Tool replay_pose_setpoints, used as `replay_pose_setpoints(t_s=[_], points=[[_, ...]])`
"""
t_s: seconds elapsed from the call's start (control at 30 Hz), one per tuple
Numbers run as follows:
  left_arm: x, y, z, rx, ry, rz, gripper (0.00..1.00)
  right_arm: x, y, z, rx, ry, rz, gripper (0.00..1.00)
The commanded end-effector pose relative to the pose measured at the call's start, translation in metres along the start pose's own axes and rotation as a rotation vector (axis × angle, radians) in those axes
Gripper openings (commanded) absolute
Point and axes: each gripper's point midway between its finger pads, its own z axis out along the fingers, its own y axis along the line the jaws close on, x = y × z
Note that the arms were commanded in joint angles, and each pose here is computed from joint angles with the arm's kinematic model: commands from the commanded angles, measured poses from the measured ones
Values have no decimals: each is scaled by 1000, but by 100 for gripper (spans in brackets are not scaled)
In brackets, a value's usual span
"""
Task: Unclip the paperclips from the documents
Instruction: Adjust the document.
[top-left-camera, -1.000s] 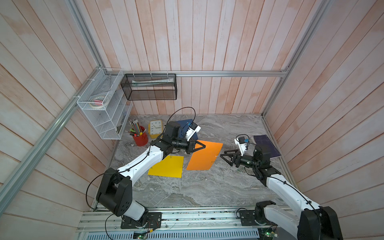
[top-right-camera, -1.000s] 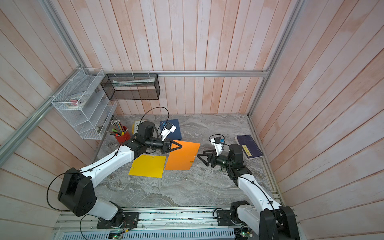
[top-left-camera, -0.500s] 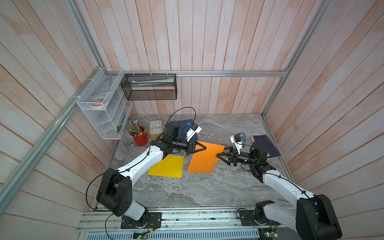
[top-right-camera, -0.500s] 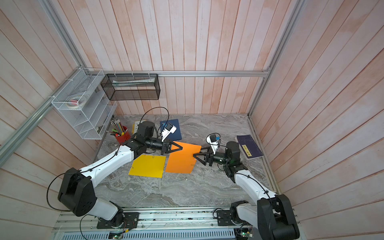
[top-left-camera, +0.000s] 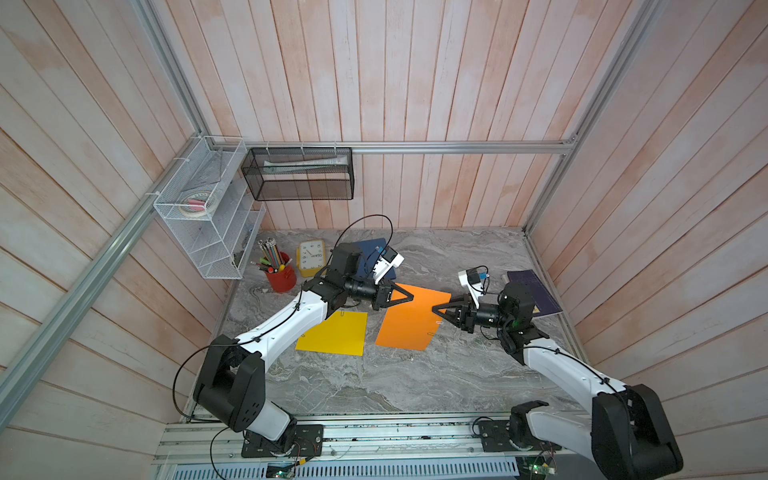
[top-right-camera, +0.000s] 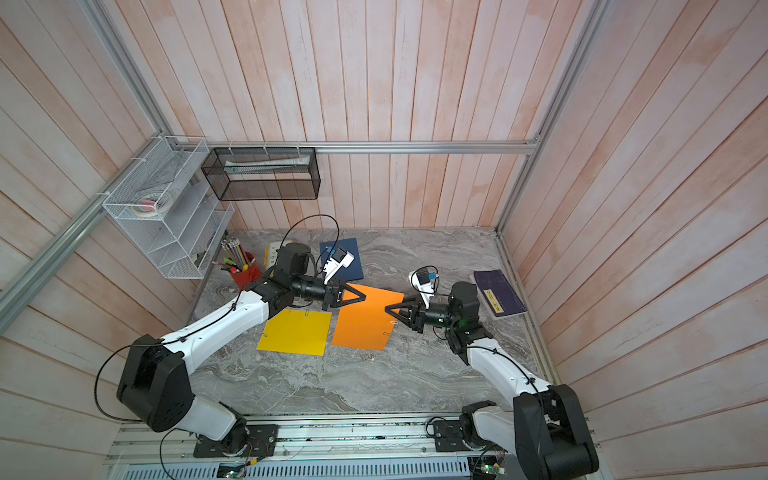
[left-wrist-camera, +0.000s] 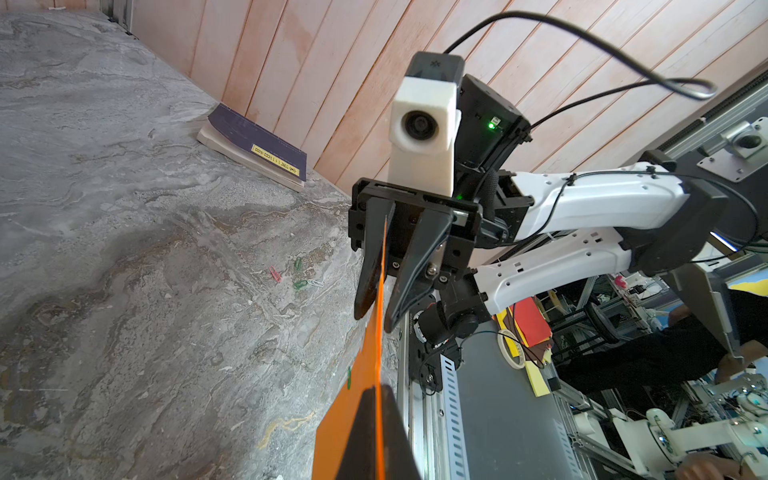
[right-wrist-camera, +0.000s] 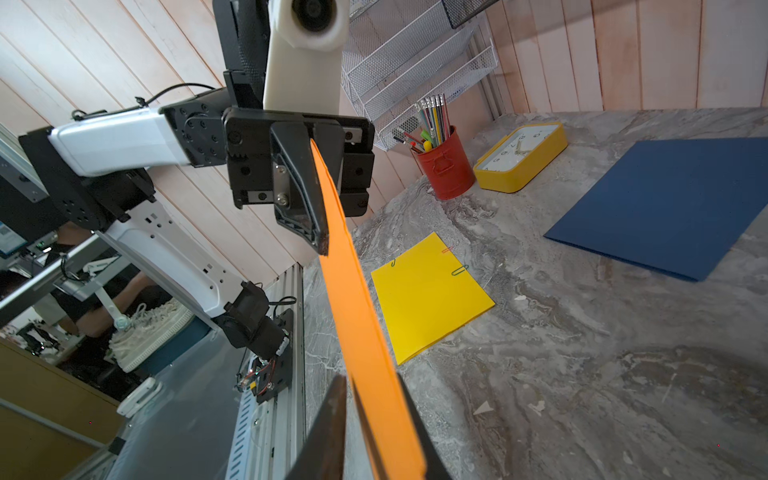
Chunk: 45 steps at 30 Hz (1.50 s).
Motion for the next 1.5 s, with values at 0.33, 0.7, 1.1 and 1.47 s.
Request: replay_pose_setpoints(t_s=[0.33,0.7,1.1,1.47], points=[[1,4,1,-24,14,7,9,-10,9,2,-40,32,-17,0],[14,0,0,2,8,-27,28,-23,8,-6,-29,28,-26,0],[14,-3,4,33,-1,-31,6,-26,7,-5,-30,30,-23,0],[12,-5,-2,36,-12,-27,0,-13,2,-8,-3,53,6,35]])
